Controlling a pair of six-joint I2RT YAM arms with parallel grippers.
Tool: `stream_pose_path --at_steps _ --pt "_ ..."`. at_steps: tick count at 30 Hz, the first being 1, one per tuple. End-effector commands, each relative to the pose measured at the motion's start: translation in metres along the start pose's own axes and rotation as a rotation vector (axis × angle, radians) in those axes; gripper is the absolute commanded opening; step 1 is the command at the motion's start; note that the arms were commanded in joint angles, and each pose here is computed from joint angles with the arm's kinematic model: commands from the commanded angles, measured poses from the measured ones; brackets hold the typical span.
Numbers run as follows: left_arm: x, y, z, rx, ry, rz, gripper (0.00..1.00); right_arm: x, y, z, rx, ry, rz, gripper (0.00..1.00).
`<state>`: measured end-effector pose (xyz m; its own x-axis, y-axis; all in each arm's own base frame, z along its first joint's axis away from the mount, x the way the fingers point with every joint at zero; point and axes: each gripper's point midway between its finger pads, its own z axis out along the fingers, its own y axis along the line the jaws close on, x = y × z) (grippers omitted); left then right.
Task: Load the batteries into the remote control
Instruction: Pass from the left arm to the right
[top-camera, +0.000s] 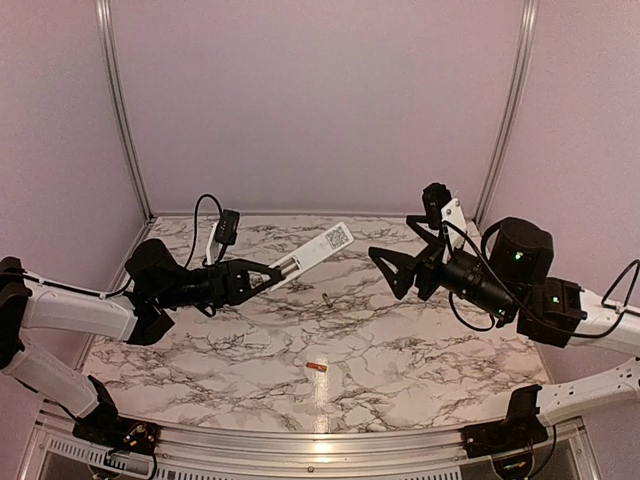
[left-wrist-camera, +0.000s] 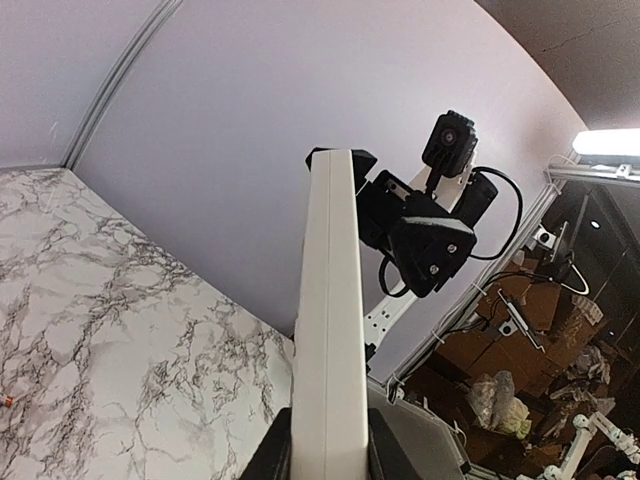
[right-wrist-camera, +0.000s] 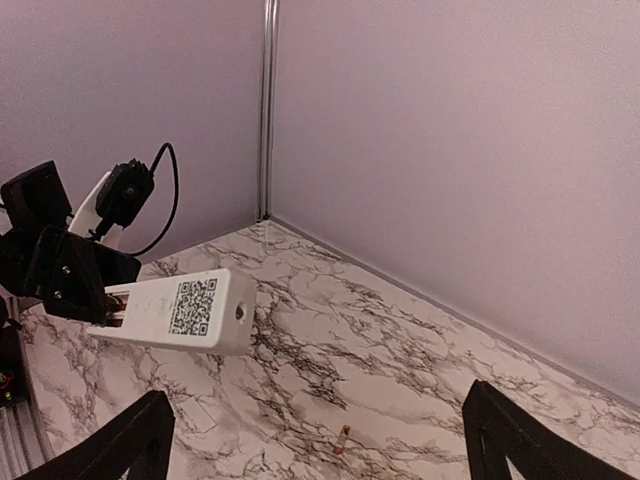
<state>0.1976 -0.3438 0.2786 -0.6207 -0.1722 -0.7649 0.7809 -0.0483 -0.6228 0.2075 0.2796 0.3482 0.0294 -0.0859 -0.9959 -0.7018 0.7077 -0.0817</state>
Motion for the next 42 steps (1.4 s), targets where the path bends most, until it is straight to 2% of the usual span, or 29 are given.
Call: stream_pose_path --at_steps 1,4,10,20,29,31,36,40,42 --pt "-0.038 -0.027 -0.011 0.09 -0.224 0.086 0.0 -0.016 0.023 0.008 -0.176 -0.084 0.261 0.99" --pt "-0.041 -0.028 -0.013 0.09 -0.268 0.095 0.0 -0.022 0.029 0.013 -0.29 -0.122 0.354 0.99" --pt "-0.038 -0.031 -0.008 0.097 -0.283 0.109 0.0 -0.028 0.037 0.028 -0.46 -0.151 0.491 0.99" --pt "-0.03 -0.029 -0.003 0.107 -0.272 0.109 0.0 -0.027 0.05 0.055 -0.593 -0.127 0.641 0.96" --pt "-0.024 -0.026 0.001 0.109 -0.259 0.106 0.0 -0.016 0.043 0.069 -0.672 -0.117 0.739 0.81" --pt "-0.023 -0.023 0.001 0.103 -0.256 0.103 0.0 -0.014 0.043 0.073 -0.67 -0.111 0.742 0.76" --pt "-0.021 -0.018 0.004 0.095 -0.254 0.098 0.0 -0.008 0.044 0.083 -0.673 -0.095 0.749 0.54" --pt "-0.019 -0.014 0.005 0.084 -0.253 0.095 0.0 -0.002 0.039 0.087 -0.669 -0.094 0.765 0.3" --pt "-0.018 -0.013 0.005 0.078 -0.254 0.097 0.0 0.0 0.035 0.089 -0.667 -0.09 0.777 0.21"
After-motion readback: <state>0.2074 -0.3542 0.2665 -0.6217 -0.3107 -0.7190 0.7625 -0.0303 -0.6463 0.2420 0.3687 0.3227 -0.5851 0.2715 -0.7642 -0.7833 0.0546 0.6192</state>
